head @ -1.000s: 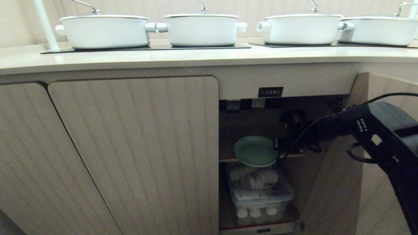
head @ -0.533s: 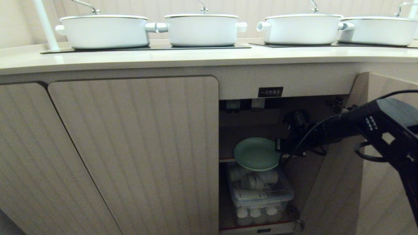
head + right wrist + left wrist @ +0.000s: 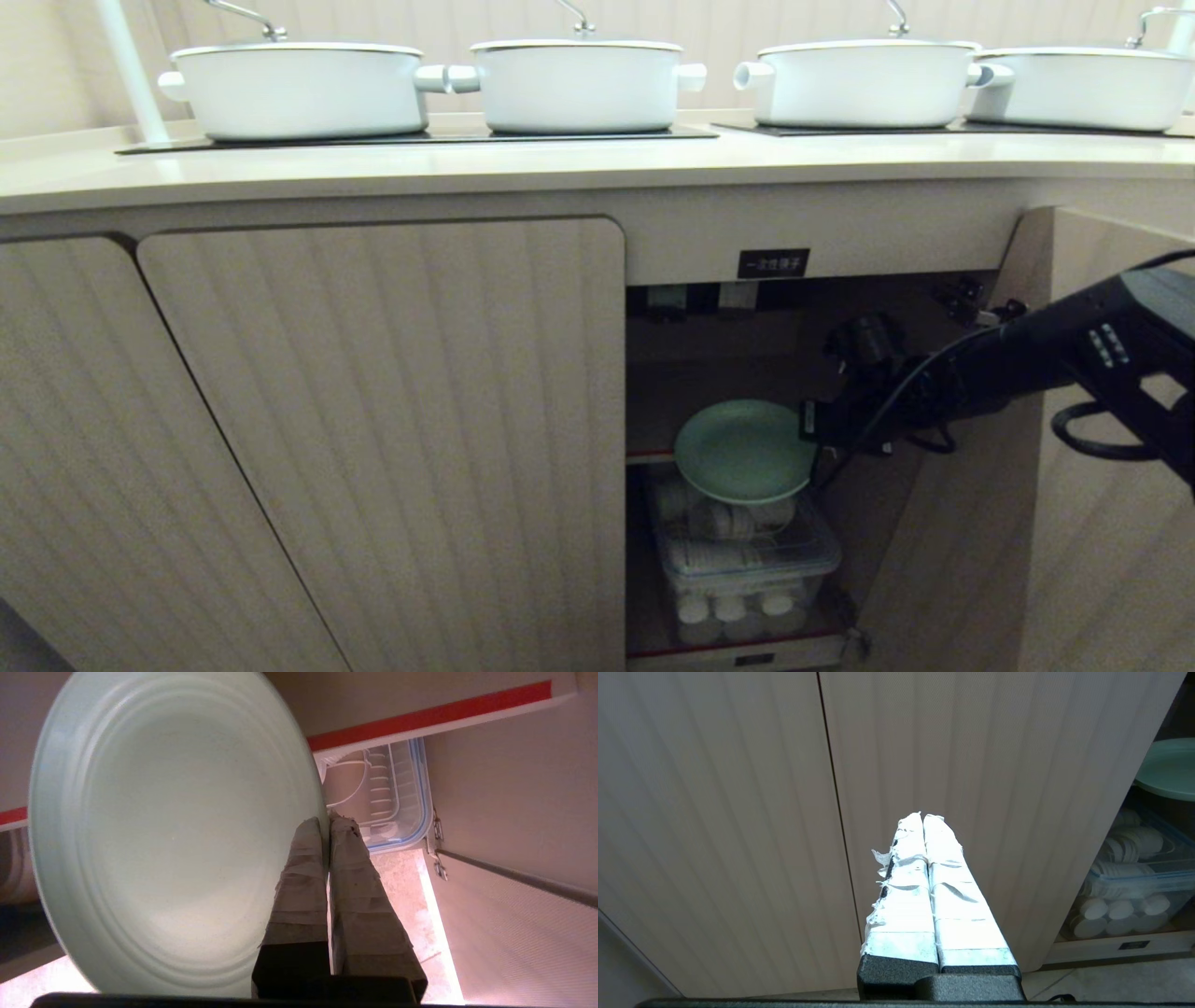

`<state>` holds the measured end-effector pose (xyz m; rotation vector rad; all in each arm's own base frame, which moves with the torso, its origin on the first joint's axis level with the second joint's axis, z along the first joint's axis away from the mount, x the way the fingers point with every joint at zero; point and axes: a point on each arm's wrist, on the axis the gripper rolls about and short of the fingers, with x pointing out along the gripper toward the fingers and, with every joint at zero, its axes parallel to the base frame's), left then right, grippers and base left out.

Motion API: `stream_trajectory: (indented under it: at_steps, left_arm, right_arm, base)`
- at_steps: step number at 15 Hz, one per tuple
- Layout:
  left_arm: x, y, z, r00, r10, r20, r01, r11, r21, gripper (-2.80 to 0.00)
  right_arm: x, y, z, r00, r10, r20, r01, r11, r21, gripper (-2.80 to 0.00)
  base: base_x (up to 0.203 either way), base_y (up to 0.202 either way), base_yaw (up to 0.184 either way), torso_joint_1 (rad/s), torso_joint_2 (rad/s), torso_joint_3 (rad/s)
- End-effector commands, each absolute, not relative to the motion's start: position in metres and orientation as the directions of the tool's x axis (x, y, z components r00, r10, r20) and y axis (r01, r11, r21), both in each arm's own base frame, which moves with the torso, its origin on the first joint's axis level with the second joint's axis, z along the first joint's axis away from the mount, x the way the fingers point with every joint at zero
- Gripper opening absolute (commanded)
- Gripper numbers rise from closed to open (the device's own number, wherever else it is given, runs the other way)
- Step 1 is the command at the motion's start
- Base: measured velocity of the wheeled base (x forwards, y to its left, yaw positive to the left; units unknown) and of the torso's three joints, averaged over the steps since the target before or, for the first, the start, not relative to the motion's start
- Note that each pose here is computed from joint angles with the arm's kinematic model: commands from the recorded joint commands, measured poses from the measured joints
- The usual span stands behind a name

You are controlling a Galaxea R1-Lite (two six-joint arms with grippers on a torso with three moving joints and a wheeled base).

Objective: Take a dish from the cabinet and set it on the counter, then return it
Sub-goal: Take the plate from the cabinet, then place it on the table

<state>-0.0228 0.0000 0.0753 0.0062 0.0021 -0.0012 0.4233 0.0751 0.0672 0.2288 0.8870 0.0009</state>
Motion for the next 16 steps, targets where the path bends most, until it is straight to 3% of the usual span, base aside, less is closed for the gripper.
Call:
stream_trajectory:
  at_steps: [1,16]
  left_arm:
    - [-0.023,0.000,0.075,1.000,-0.001,-0.002,0.001,1.000,0.006,-2.80]
    - [-0.023,0.000,0.075,1.000,-0.002,-0.002,0.002,1.000,0.006,-2.80]
  right_arm:
    - [0.415,0.074,0.072,0.641,0.098,-0.761,0.093,0.975,0.204,-2.80]
    - [0.346,0.079,0.082,0.625,0.127,-0.770,0.105,0.964,0.244,-2.80]
  base:
    - [0.000,0.000,0.000,0.000,0.00,0.000]
    - [0.000,0.000,0.000,0.000,0.00,0.000]
